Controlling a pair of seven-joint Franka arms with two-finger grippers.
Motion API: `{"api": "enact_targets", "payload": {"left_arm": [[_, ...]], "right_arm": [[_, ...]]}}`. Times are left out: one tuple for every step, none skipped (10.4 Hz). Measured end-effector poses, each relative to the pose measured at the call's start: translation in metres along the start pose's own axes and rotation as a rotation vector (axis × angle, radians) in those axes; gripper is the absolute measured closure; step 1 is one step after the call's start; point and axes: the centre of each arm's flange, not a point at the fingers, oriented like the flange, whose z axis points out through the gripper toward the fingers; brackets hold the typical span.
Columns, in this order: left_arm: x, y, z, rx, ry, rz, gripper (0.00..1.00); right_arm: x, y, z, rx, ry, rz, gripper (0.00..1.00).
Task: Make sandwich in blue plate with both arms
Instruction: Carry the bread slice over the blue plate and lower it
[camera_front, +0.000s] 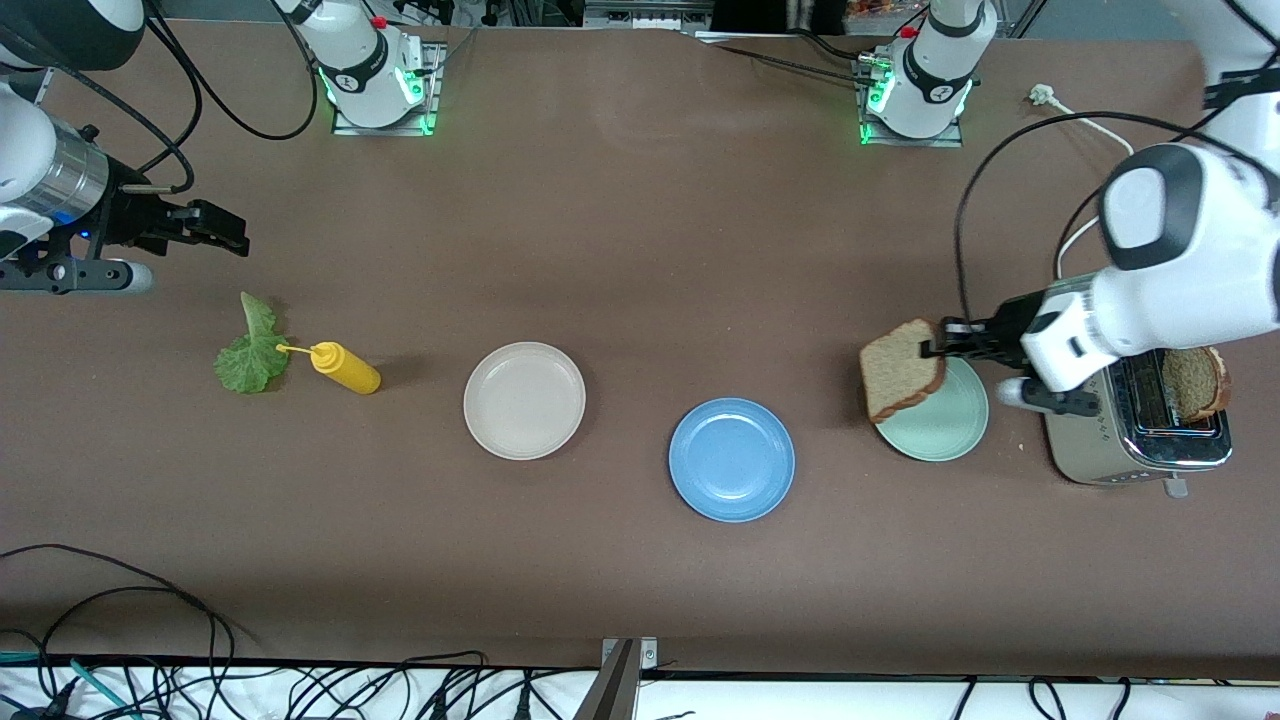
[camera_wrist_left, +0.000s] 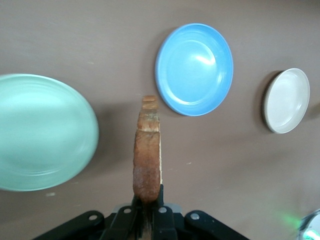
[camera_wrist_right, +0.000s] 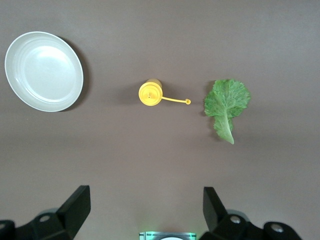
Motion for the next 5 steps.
{"api": "enact_targets", "payload": {"left_arm": [[0.003,0.021,0.02,-0.051,-0.01,-0.026,0.92],[0.007,0.037,0.042,-0.136,-0.019,-0.064,0.92],[0.014,0.046,0.066,-0.225,-0.025,-0.107,0.92],[0.02,0.052,0.093,-0.274,-0.033,-0.14,0.92],[0.027,0.058,0.12,-0.296,-0.021,-0.163,0.92]], "right_arm": [[0.0,0.0,0.001,0.0,0.002,0.0,0.0],[0.001,0.0,0.001,0.0,0.005,0.0,0.0],[0.001,0.0,0.003,0.0,0.007,0.0,0.0],[0.002,0.0,0.004,0.0,0.009,0.0,0.0],[0.002,0.0,0.005,0.001,0.013,0.0,0.0]]}}
